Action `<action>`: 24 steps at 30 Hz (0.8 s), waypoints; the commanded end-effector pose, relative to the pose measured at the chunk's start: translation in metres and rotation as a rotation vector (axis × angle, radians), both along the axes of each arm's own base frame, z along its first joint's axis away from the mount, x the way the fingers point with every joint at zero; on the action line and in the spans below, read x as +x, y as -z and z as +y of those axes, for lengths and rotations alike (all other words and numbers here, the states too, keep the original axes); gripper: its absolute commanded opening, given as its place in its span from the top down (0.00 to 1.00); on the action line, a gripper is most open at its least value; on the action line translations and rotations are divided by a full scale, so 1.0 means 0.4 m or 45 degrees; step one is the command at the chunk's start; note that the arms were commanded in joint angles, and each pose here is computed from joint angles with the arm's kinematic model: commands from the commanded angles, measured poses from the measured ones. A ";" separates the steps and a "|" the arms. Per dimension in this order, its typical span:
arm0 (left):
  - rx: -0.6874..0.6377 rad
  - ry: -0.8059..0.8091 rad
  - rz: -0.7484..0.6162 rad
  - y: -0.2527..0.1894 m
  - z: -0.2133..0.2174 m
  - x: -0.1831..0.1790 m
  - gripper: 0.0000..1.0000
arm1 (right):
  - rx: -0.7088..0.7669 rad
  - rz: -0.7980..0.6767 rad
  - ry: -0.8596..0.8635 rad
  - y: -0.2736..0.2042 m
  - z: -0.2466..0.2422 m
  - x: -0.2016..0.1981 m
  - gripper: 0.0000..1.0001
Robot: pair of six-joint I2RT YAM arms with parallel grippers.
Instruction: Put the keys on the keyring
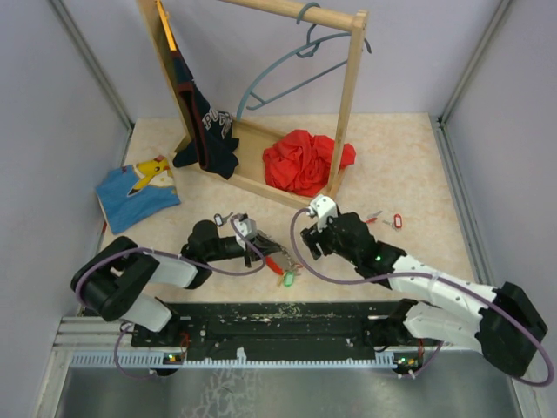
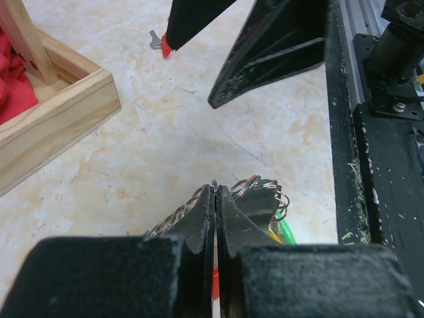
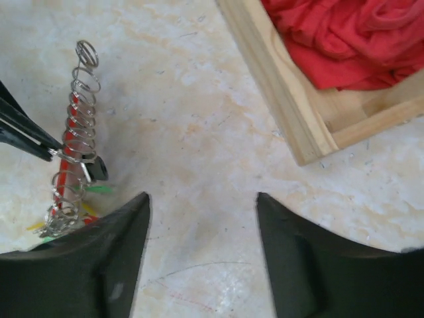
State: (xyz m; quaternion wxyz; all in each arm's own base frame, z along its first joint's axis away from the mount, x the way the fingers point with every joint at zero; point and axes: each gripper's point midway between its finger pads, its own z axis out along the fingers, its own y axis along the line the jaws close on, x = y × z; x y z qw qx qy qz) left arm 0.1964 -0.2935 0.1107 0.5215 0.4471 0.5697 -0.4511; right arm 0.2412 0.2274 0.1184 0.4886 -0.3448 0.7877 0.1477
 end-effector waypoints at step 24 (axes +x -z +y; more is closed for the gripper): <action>-0.184 -0.819 0.178 -0.189 0.206 0.090 0.01 | 0.487 -0.265 0.708 -0.147 -0.263 -0.008 0.10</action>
